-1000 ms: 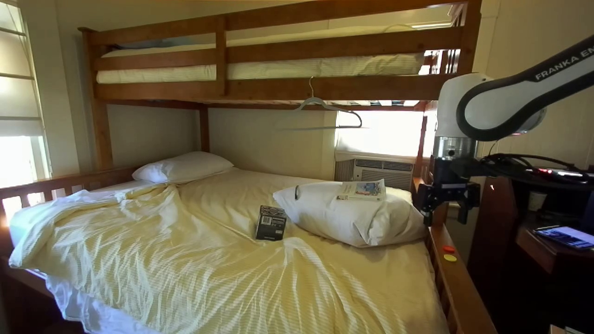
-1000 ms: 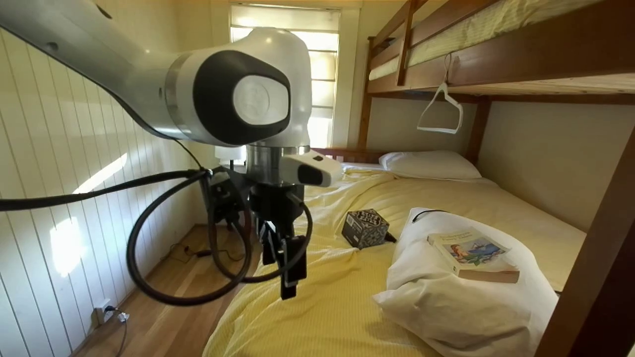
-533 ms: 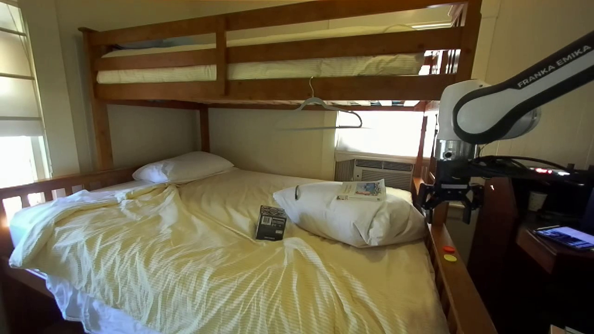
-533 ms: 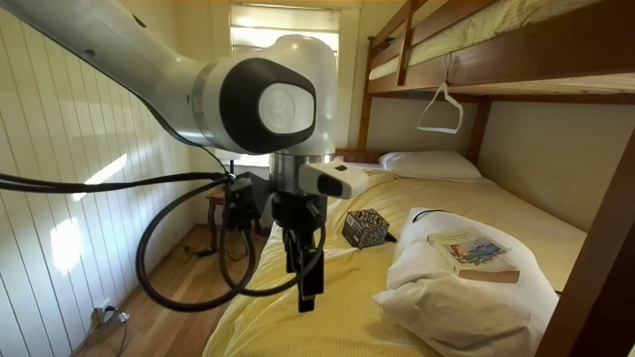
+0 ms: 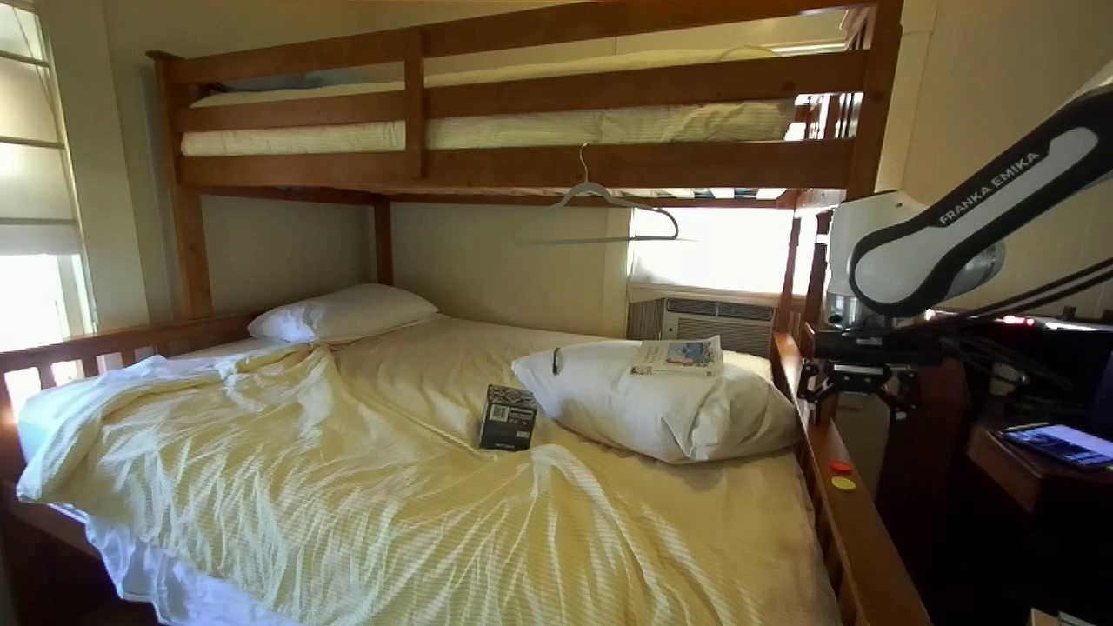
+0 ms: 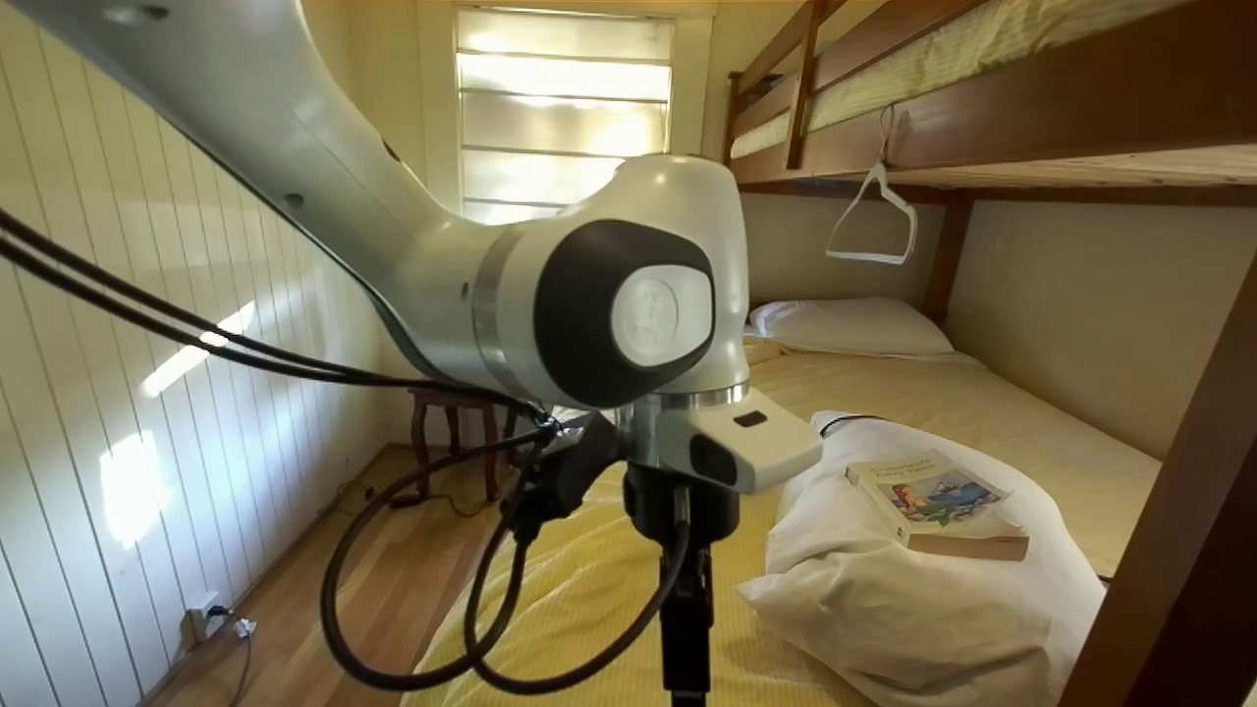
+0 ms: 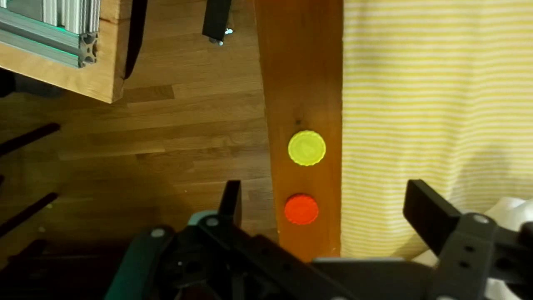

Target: Put the yellow ring and orange ring on the book

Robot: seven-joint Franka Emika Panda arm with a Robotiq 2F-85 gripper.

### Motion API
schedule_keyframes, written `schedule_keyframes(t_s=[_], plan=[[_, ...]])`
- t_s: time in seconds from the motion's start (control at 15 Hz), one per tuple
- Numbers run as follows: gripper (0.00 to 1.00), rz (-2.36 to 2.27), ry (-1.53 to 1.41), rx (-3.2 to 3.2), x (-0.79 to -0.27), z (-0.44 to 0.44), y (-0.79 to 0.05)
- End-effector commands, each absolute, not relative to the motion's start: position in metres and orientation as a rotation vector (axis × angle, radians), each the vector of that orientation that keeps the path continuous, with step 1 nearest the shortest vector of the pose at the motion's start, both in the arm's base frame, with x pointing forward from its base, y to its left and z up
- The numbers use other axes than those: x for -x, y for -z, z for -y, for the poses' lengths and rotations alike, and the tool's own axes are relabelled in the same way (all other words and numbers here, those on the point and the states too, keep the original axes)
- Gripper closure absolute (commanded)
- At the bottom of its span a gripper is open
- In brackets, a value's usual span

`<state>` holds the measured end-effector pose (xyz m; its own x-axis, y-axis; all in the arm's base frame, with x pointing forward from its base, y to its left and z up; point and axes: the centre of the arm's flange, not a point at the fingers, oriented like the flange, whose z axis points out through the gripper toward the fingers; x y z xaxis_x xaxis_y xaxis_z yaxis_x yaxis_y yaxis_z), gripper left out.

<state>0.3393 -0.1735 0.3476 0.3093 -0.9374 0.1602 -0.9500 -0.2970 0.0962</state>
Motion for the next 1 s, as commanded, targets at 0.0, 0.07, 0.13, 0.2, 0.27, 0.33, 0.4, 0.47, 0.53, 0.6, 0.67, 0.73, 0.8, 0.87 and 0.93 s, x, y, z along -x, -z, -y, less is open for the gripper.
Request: schedule_keyframes(t_s=[0.0, 0.07, 0.13, 0.2, 0.27, 0.33, 0.4, 0.47, 0.53, 0.6, 0.67, 0.73, 0.8, 0.87, 0.93], plan=[[0.00, 1.874, -0.090, -2.253, -0.330, 0.181, -0.330], [0.00, 1.823, -0.100, -2.313, -0.336, 0.179, -0.340], [0.00, 1.844, -0.091, -2.295, -0.335, 0.180, -0.337], [0.00, 1.856, -0.086, -2.286, -0.335, 0.182, -0.336], [0.00, 1.863, -0.084, -2.281, -0.334, 0.182, -0.335], [0.00, 1.871, -0.098, -2.254, -0.338, 0.183, -0.331], [0.00, 1.873, -0.103, -2.270, -0.340, 0.184, -0.327], [0.00, 1.892, -0.112, -2.263, -0.343, 0.184, -0.322], [0.00, 1.905, -0.117, -2.264, -0.345, 0.185, -0.318], [0.00, 1.916, -0.113, -2.263, -0.347, 0.185, -0.314], [0.00, 1.928, -0.114, -2.262, -0.348, 0.185, -0.311], [0.00, 1.940, -0.113, -2.253, -0.350, 0.187, -0.306], [0.00, 1.953, -0.114, -2.251, -0.351, 0.187, -0.301], [0.00, 1.964, -0.115, -2.250, -0.353, 0.188, -0.296], [0.00, 1.978, -0.120, -2.249, -0.354, 0.186, -0.292]])
